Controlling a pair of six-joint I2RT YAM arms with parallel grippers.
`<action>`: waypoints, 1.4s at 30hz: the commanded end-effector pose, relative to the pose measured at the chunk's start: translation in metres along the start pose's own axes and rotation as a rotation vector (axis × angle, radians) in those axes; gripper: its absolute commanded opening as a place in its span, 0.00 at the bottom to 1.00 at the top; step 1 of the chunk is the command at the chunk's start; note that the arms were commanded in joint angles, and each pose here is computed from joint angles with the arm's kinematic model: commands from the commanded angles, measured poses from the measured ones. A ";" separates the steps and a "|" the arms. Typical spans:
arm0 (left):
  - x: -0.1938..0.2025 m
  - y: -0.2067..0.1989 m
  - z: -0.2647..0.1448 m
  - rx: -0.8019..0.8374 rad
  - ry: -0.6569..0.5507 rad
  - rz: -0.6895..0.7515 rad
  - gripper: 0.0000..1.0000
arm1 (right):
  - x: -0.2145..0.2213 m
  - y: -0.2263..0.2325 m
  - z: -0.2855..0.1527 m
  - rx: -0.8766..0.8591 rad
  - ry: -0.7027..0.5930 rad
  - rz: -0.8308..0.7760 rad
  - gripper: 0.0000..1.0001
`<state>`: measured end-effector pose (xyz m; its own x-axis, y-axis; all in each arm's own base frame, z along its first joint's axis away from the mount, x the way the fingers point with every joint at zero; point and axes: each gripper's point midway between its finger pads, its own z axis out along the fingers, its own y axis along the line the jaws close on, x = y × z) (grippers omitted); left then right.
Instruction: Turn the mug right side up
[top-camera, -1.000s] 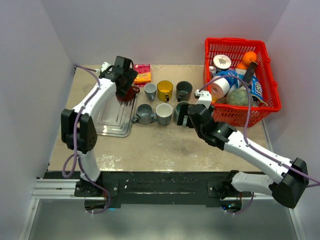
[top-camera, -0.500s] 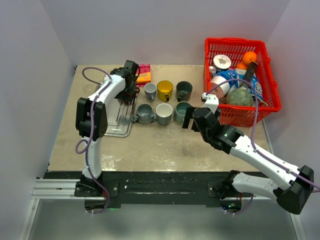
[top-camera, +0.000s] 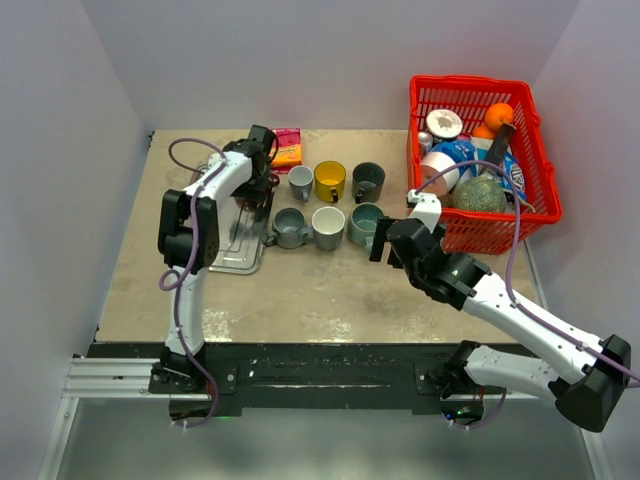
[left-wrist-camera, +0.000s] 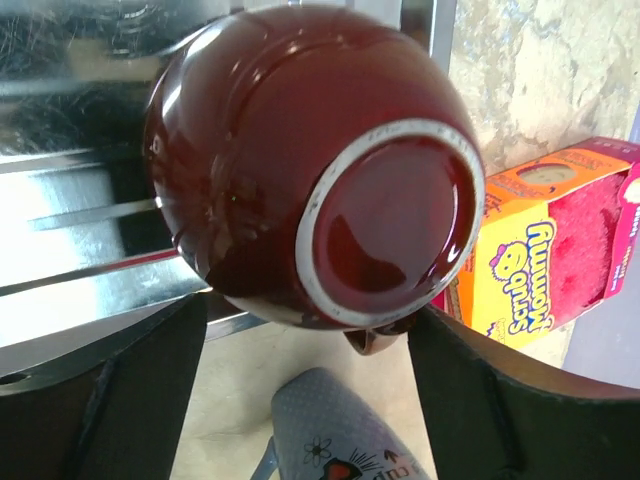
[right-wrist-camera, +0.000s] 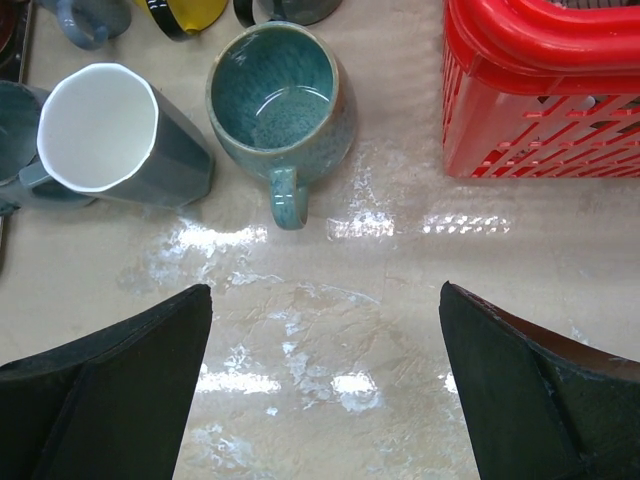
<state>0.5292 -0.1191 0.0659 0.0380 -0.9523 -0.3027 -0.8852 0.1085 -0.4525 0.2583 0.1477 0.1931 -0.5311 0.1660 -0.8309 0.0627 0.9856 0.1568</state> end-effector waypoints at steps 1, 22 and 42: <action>-0.020 -0.019 -0.005 0.062 -0.028 -0.044 0.76 | -0.007 -0.010 -0.002 0.041 -0.036 0.035 0.99; -0.029 0.007 -0.004 0.024 0.067 -0.005 0.13 | 0.002 -0.011 0.000 0.046 -0.011 0.056 0.99; -0.048 -0.001 -0.040 0.125 0.061 0.189 0.00 | -0.004 0.000 -0.004 -0.010 -0.013 0.099 0.99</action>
<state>0.5192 -0.0960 0.0749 -0.1075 -0.9536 -0.2812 -0.8529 0.2338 -0.4668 0.2546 0.1447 0.1853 -0.5455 0.2027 -0.8132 0.0967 0.9791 0.1792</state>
